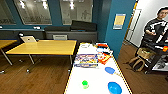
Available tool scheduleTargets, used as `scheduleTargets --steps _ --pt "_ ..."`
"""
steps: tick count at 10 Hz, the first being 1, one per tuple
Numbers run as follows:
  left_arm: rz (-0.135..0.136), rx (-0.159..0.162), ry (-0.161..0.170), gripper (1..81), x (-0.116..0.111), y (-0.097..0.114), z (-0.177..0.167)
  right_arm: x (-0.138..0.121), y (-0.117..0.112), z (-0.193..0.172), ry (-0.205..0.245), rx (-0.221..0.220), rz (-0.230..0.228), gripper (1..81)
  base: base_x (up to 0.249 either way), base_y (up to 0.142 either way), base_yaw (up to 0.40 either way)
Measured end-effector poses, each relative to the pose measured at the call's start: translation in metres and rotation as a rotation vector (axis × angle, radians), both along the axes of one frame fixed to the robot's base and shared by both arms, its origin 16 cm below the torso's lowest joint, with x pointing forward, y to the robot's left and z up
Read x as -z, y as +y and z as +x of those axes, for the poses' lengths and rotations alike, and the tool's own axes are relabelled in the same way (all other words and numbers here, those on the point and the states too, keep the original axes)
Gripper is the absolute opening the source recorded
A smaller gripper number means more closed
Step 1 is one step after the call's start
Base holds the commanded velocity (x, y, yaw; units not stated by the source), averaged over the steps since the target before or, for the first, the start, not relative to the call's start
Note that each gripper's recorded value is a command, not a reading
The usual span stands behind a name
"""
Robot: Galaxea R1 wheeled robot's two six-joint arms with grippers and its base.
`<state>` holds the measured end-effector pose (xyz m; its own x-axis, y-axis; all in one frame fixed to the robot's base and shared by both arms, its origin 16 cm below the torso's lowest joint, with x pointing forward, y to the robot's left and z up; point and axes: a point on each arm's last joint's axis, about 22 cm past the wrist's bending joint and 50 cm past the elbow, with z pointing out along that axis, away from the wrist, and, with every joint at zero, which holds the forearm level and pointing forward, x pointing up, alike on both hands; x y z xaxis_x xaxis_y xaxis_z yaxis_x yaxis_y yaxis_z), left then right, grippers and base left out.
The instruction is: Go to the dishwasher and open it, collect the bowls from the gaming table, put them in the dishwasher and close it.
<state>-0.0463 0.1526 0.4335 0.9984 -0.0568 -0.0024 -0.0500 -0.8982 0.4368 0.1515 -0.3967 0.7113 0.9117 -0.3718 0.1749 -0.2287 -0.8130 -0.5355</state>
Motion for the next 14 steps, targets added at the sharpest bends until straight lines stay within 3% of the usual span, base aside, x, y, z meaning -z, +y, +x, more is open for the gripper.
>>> scheduleTargets --steps 4,5,10,13,14 --pt "0.001 -0.001 -0.001 81.1 0.000 0.001 0.001 -0.041 -0.019 0.065 -0.063 0.055 0.023 81.1 0.000 0.000 0.000" --pt "0.000 -0.002 0.012 81.1 0.001 0.000 -0.004 -0.048 -0.024 0.078 -0.061 0.060 0.031 81.1 0.000 0.000 0.000" --pt "0.000 -0.003 0.127 81.1 -0.001 0.000 -0.049 -0.038 -0.030 0.122 0.028 0.096 0.087 81.1 0.000 0.000 0.000" --pt "0.001 -0.006 0.122 81.1 0.001 0.000 -0.044 -0.037 -0.032 0.147 0.035 0.123 0.116 81.1 0.000 0.000 0.000" --pt "0.000 -0.008 0.119 81.1 0.001 0.000 -0.042 -0.032 -0.008 0.151 0.041 0.104 0.157 81.1 0.000 0.000 0.000"
